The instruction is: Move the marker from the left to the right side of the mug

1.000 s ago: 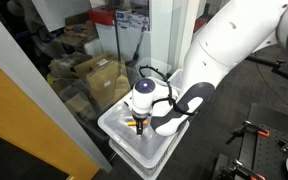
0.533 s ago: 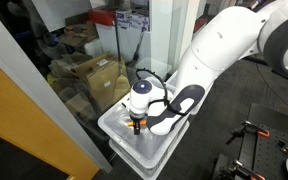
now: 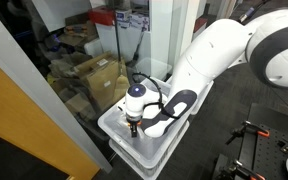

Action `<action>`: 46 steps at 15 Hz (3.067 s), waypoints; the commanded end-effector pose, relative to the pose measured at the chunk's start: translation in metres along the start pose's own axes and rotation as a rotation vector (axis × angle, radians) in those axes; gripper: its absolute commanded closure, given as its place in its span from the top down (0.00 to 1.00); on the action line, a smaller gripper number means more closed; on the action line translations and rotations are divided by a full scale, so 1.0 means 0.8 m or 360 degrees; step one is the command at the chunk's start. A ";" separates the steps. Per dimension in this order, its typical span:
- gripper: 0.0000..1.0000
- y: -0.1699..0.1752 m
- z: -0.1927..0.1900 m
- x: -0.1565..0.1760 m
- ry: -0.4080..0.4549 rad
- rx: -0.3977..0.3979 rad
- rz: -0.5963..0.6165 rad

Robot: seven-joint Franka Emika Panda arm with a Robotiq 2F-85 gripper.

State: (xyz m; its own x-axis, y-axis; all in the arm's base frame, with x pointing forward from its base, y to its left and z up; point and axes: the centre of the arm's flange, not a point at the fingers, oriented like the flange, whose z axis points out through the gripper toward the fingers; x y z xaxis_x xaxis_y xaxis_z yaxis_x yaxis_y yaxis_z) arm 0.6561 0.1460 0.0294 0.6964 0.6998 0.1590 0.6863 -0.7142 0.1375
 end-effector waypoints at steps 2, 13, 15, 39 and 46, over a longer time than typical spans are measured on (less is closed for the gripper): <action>1.00 0.015 0.018 0.018 -0.0044 0.0025 -0.0021; 0.98 0.056 0.033 0.025 -0.0063 0.0072 0.0059; 0.98 0.060 0.036 0.024 -0.0077 0.0094 0.0066; 0.05 0.053 0.046 0.034 -0.0136 0.0126 0.0069; 0.05 0.033 -0.002 0.043 -0.0128 0.0072 0.0087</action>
State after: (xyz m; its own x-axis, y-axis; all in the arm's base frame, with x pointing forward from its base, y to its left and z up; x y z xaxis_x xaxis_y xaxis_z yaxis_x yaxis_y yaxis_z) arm 0.7096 0.1452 0.0088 0.7378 0.6677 0.0992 0.6642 -0.7443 0.0693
